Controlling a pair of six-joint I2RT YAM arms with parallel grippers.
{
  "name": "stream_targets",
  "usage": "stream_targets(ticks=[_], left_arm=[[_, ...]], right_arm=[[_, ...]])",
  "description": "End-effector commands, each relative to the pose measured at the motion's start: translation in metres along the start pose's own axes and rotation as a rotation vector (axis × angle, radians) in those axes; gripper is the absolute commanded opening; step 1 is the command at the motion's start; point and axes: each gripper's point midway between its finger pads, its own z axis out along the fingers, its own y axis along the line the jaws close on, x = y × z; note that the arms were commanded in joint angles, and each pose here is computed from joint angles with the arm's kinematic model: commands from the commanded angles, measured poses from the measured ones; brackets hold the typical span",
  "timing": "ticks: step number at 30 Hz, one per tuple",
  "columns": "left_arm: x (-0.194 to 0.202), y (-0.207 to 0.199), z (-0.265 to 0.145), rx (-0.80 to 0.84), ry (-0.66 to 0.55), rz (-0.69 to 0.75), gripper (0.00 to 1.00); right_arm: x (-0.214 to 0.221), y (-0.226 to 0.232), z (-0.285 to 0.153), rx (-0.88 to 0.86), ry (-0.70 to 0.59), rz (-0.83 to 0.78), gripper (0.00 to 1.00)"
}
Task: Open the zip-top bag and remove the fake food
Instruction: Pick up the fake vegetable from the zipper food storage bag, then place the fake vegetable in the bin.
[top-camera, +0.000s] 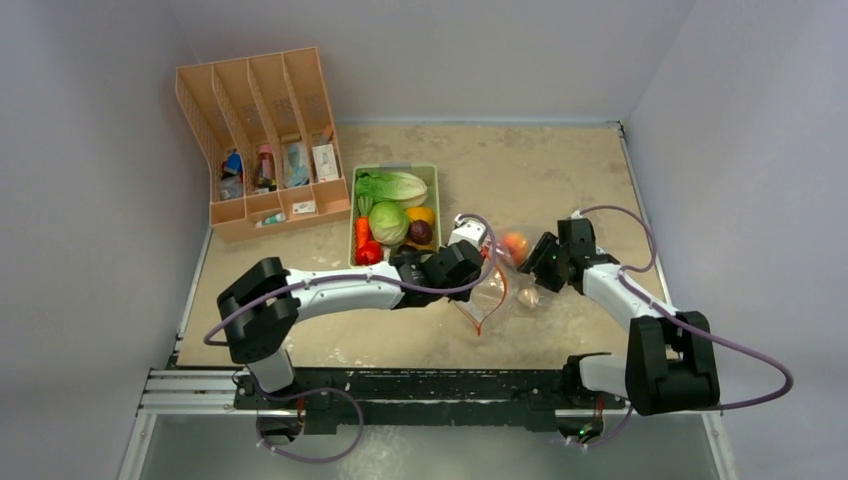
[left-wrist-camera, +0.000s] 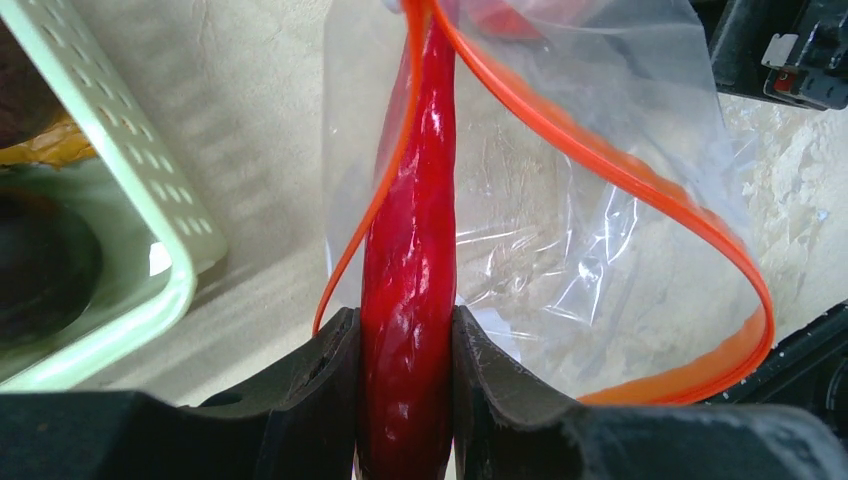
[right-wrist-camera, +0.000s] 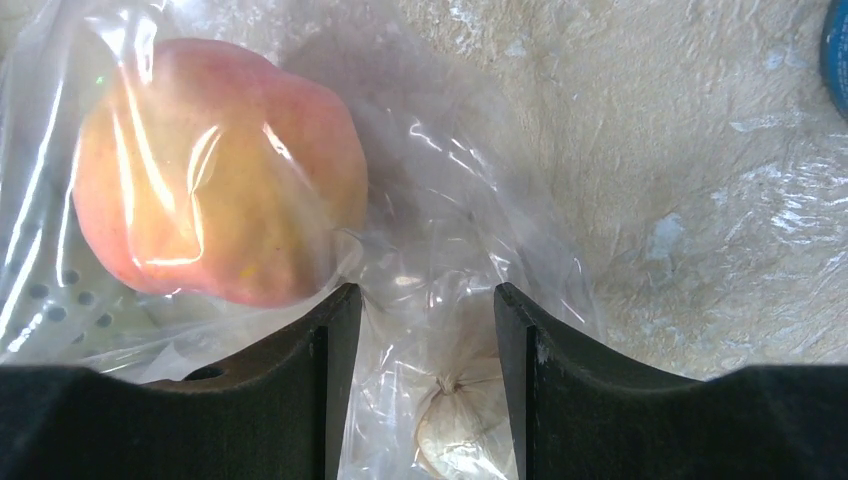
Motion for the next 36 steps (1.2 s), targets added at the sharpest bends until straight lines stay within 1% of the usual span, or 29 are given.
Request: stream_targets(ticks=[1, 4, 9, 13, 14, 16, 19, 23, 25, 27, 31, 33, 36], left_arm=[[-0.019, 0.002, -0.024, -0.011, -0.020, -0.030, 0.00], [-0.014, 0.002, -0.035, 0.007, 0.015, -0.015, 0.00], [-0.006, 0.015, -0.056, -0.002, 0.043, 0.025, 0.00], [-0.012, 0.003, -0.073, 0.107, 0.025, 0.058, 0.01], [-0.011, 0.006, -0.076, 0.095, 0.041, 0.068, 0.00], [-0.010, 0.023, -0.083, 0.014, 0.043, 0.070, 0.00], [-0.016, 0.053, -0.096, -0.110, 0.003, 0.053, 0.00], [-0.045, 0.076, -0.119, -0.178, -0.133, -0.013, 0.00], [-0.056, 0.093, -0.124, -0.222, -0.175, -0.051, 0.00], [-0.064, 0.108, -0.123, -0.248, -0.186, -0.058, 0.00], [-0.066, 0.141, -0.104, -0.327, -0.143, -0.046, 0.00], [-0.061, 0.145, -0.090, -0.341, -0.110, 0.014, 0.00], [-0.054, 0.140, -0.064, -0.311, -0.069, 0.108, 0.00]], right_arm=[[-0.008, -0.005, -0.003, 0.046, -0.022, 0.011, 0.54], [-0.010, -0.005, -0.002, 0.056, -0.023, 0.010, 0.54], [-0.013, -0.003, 0.000, 0.054, -0.032, 0.011, 0.54], [-0.012, -0.003, 0.003, 0.050, -0.025, 0.009, 0.54], [-0.012, -0.003, 0.004, 0.053, -0.021, 0.006, 0.54], [-0.012, -0.004, 0.005, 0.061, -0.014, -0.001, 0.54], [-0.009, -0.005, 0.007, 0.055, -0.002, -0.006, 0.54], [-0.004, -0.004, 0.009, 0.048, 0.018, -0.008, 0.54], [-0.005, -0.003, 0.009, 0.043, 0.018, -0.008, 0.54], [-0.006, -0.002, 0.008, 0.039, 0.015, -0.009, 0.54], [-0.008, 0.000, 0.005, 0.033, 0.009, -0.012, 0.54], [-0.008, 0.000, 0.004, 0.034, 0.008, -0.012, 0.54], [-0.006, -0.002, 0.003, 0.034, 0.007, -0.012, 0.54]])
